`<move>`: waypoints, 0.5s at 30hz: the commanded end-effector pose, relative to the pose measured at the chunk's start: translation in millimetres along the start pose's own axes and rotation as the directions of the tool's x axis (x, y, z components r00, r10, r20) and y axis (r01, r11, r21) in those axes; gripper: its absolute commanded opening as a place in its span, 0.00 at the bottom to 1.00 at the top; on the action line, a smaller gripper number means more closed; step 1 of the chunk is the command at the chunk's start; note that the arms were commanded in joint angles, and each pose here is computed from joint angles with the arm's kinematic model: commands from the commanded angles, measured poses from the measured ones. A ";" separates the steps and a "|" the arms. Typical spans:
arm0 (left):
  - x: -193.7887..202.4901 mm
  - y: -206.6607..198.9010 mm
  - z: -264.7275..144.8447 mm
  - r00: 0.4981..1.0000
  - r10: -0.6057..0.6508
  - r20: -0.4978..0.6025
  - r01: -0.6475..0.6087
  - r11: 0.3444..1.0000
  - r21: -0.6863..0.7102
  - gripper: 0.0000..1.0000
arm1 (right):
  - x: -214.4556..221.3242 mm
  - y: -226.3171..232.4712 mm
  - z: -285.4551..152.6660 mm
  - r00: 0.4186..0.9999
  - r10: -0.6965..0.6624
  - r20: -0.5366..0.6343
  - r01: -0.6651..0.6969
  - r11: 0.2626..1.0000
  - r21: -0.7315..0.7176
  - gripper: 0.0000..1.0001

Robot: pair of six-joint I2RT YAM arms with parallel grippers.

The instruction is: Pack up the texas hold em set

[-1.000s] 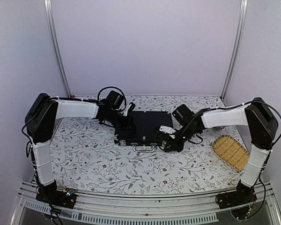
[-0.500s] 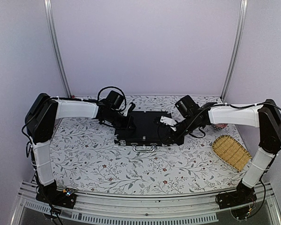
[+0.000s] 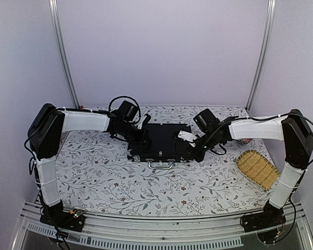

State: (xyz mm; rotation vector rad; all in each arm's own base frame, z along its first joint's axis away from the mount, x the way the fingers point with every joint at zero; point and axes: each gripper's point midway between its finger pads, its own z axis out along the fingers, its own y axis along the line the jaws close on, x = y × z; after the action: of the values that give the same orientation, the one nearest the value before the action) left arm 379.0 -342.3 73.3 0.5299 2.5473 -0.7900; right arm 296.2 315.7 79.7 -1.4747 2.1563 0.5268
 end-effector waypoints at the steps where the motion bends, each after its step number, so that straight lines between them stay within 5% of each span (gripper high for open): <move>1: 35.1 17.2 14.2 0.994 -0.028 -0.106 0.022 0.998 -0.057 0.00 | 17.2 1.8 11.3 0.999 0.009 -0.046 -0.009 1.000 -0.009 0.02; 15: 40.0 19.7 17.0 0.993 -0.032 -0.115 0.025 0.998 -0.060 0.00 | 32.0 4.0 25.0 0.996 -0.001 -0.093 0.000 1.000 -0.012 0.02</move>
State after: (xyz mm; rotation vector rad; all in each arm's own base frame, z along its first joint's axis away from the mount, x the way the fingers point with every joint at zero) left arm 379.4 -342.7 72.9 0.5299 2.5423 -0.7928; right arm 296.0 313.1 62.8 -1.4928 2.1835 0.5101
